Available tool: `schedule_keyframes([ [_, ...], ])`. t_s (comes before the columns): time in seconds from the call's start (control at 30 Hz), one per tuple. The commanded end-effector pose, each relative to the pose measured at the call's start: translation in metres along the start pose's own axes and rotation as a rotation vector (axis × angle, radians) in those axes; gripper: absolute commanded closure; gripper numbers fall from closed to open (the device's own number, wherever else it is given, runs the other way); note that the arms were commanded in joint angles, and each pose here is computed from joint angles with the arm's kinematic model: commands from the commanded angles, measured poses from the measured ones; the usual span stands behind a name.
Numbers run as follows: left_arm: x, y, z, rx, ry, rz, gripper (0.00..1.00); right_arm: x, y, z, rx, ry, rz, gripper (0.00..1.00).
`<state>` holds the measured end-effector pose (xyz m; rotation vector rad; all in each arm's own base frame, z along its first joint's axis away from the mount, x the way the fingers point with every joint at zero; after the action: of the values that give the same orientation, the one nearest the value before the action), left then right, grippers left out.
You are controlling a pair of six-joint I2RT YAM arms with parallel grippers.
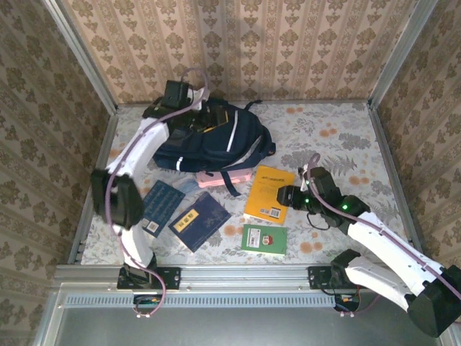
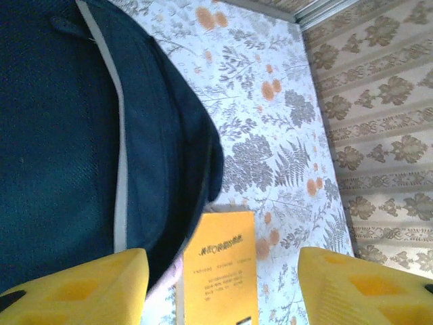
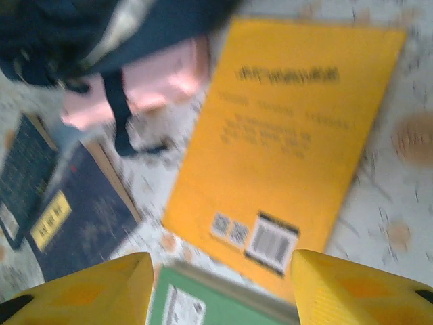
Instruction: Pack the student bag
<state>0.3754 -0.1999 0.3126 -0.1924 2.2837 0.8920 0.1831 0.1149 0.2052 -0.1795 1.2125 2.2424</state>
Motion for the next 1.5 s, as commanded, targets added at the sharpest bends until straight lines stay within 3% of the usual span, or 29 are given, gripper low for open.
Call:
schedule_keyframes([
  [0.0, 0.031, 0.013, -0.025, -0.012, -0.055, 0.001, 0.39, 0.029, 0.002, -0.023, 0.136, 0.006, 0.164, 0.41],
  [0.27, 0.170, -0.019, -0.055, 0.126, -0.041, 0.344, 0.37, 0.058, 0.005, -0.040, 0.149, -0.045, 0.300, 0.36],
  [0.43, 0.229, -0.033, -0.058, 0.144, -0.042, 0.506, 0.35, 0.071, 0.003, -0.051, 0.146, -0.102, 0.354, 0.34],
  [0.53, 0.251, -0.040, -0.050, 0.141, -0.005, 0.545, 0.34, 0.075, 0.004, -0.057, 0.151, -0.111, 0.351, 0.33],
  [0.73, 0.268, -0.060, -0.053, 0.242, 0.028, 0.595, 0.35, 0.083, -0.008, -0.059, 0.081, -0.147, 0.385, 0.33],
  [0.97, 0.280, -0.081, -0.051, 0.341, 0.113, 0.634, 0.49, 0.091, -0.028, -0.062, 0.061, -0.157, 0.468, 0.35],
  [1.23, 0.288, -0.090, -0.049, 0.391, 0.168, 0.651, 0.54, 0.094, -0.036, -0.065, -0.033, -0.194, 0.485, 0.37],
  [1.47, 0.289, -0.088, -0.047, 0.360, 0.178, 0.680, 0.58, 0.095, -0.041, -0.071, -0.013, -0.209, 0.485, 0.39],
])
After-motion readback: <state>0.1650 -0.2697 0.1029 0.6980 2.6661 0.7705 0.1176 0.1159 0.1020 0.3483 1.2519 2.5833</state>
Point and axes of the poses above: each hand's point on the last joint's axis, 136 mm out from that joint toward the fingers, its own y axis back along the fingers, its own z axis along the line the jaws close on, x = y × z, the point moved 9 cm from there along y, back along the fingers, and after that the axes turned 14 degrees about -y, right-handed, at the moved point
